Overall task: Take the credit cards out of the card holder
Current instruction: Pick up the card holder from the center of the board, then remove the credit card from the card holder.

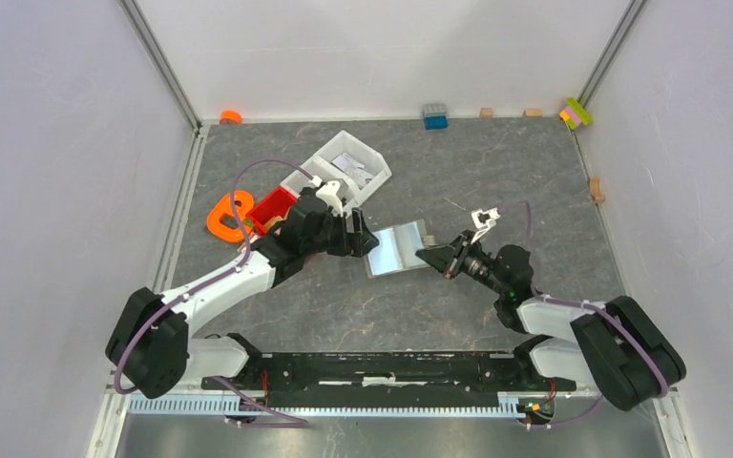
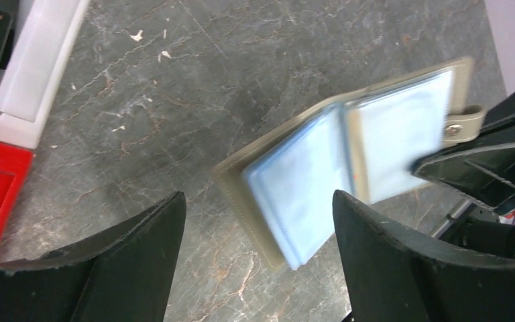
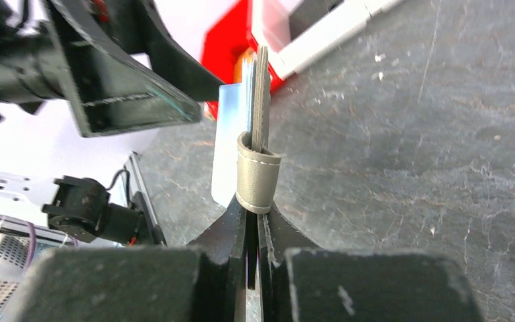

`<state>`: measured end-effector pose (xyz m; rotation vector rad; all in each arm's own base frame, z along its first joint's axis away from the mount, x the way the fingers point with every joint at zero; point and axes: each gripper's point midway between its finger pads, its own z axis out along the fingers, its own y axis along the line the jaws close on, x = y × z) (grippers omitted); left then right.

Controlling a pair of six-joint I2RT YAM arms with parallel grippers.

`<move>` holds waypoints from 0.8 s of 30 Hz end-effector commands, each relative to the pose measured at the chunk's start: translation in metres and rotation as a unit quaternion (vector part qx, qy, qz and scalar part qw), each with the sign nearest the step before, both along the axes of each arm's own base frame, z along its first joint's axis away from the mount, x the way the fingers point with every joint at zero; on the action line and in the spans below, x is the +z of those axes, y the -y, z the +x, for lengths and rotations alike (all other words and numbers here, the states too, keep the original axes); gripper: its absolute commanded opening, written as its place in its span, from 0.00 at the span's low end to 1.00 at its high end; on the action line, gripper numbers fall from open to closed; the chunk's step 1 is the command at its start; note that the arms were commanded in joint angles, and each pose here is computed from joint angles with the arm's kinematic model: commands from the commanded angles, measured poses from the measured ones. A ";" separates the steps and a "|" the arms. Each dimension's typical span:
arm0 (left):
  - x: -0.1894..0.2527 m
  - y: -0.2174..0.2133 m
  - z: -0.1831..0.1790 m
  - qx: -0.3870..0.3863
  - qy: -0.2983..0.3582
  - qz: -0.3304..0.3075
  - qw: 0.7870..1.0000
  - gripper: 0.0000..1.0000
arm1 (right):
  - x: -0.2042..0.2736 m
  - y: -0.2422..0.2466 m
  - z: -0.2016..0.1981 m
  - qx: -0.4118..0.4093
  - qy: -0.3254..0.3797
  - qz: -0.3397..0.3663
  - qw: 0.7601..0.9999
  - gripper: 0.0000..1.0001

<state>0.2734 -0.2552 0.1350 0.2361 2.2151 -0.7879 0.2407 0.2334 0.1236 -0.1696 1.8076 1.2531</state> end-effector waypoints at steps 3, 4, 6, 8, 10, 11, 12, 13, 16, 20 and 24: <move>0.031 0.027 -0.004 -0.053 0.029 -0.091 0.994 0.87 | 0.069 0.012 -0.009 -0.008 0.105 0.095 0.990 0.00; 0.034 0.029 -0.007 -0.062 0.034 -0.102 0.992 0.87 | 0.075 0.013 -0.011 -0.006 0.115 0.103 0.988 0.00; 0.042 0.035 -0.013 -0.085 0.044 -0.127 0.987 0.87 | 0.084 0.015 -0.017 -0.001 0.128 0.118 0.985 0.00; 0.052 0.041 -0.019 -0.108 0.056 -0.152 0.981 0.87 | 0.092 0.014 -0.022 0.008 0.140 0.131 0.981 0.00; 0.059 0.046 -0.026 -0.132 0.061 -0.174 0.974 0.85 | 0.098 0.013 -0.028 0.021 0.148 0.144 0.978 0.00; 0.061 0.049 -0.029 -0.142 0.061 -0.181 0.971 0.83 | 0.101 0.012 -0.030 0.027 0.151 0.150 0.977 0.00; 0.063 0.051 -0.031 -0.153 0.061 -0.189 0.968 0.79 | 0.104 0.012 -0.032 0.032 0.156 0.156 0.975 0.00; 0.065 0.054 -0.034 -0.163 0.059 -0.197 0.965 0.72 | 0.106 0.011 -0.034 0.038 0.157 0.160 0.974 0.00; 0.067 0.058 -0.037 -0.177 0.058 -0.207 0.960 0.48 | 0.102 0.007 -0.033 0.047 0.149 0.156 0.975 0.00; 0.066 0.055 -0.034 -0.164 0.061 -0.201 0.964 0.16 | 0.092 0.002 -0.027 0.052 0.135 0.138 0.980 0.06; 0.067 0.048 -0.031 -0.145 0.073 -0.190 0.968 0.05 | 0.081 -0.006 -0.021 0.051 0.132 0.102 0.985 0.21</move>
